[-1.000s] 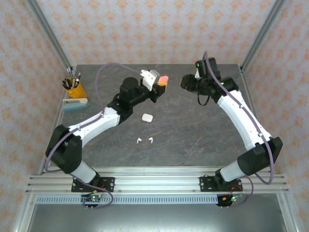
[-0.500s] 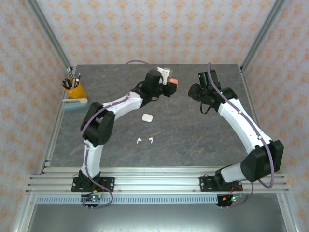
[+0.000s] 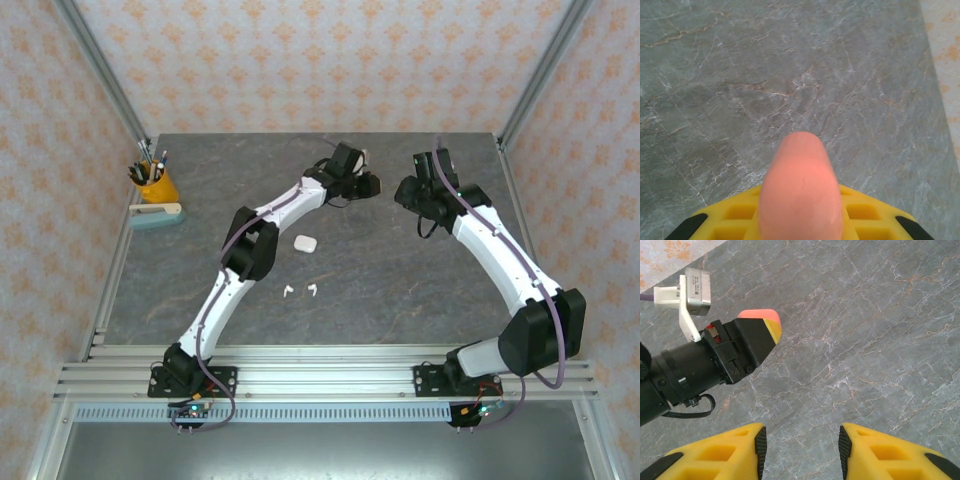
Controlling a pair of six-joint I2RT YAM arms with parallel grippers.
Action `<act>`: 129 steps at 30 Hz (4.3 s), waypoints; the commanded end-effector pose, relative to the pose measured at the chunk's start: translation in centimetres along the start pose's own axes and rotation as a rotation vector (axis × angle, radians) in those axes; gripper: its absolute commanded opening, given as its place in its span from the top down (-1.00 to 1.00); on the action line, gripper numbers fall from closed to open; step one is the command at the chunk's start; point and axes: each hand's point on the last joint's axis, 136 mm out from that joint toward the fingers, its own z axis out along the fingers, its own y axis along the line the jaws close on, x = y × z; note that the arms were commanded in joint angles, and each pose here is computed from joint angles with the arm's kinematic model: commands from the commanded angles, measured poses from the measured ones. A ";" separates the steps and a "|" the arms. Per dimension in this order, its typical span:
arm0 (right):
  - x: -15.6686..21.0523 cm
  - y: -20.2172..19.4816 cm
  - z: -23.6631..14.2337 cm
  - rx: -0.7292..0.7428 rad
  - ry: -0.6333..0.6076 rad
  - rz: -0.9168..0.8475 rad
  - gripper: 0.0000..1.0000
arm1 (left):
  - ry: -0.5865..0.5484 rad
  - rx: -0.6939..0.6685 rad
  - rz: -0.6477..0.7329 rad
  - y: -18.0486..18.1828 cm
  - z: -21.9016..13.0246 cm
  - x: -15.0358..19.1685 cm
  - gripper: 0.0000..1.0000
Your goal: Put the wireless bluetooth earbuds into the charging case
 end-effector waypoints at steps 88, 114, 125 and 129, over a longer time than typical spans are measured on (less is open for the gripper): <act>21.7 16.3 16.3 0.176 0.505 -0.170 -0.59 | -0.674 -0.710 -0.207 15.0 -41.9 -1.6 -1.00; 25.1 14.2 16.5 0.271 0.564 -0.352 -0.43 | -0.626 -0.672 -0.212 15.2 -40.1 -1.4 -1.00; 25.6 13.0 16.9 0.328 0.563 -0.400 -0.35 | -0.612 -0.667 -0.218 15.3 -39.7 -1.4 -1.00; 24.9 12.6 16.9 0.339 0.553 -0.397 -0.20 | -0.605 -0.663 -0.218 15.3 -39.5 -1.3 -1.00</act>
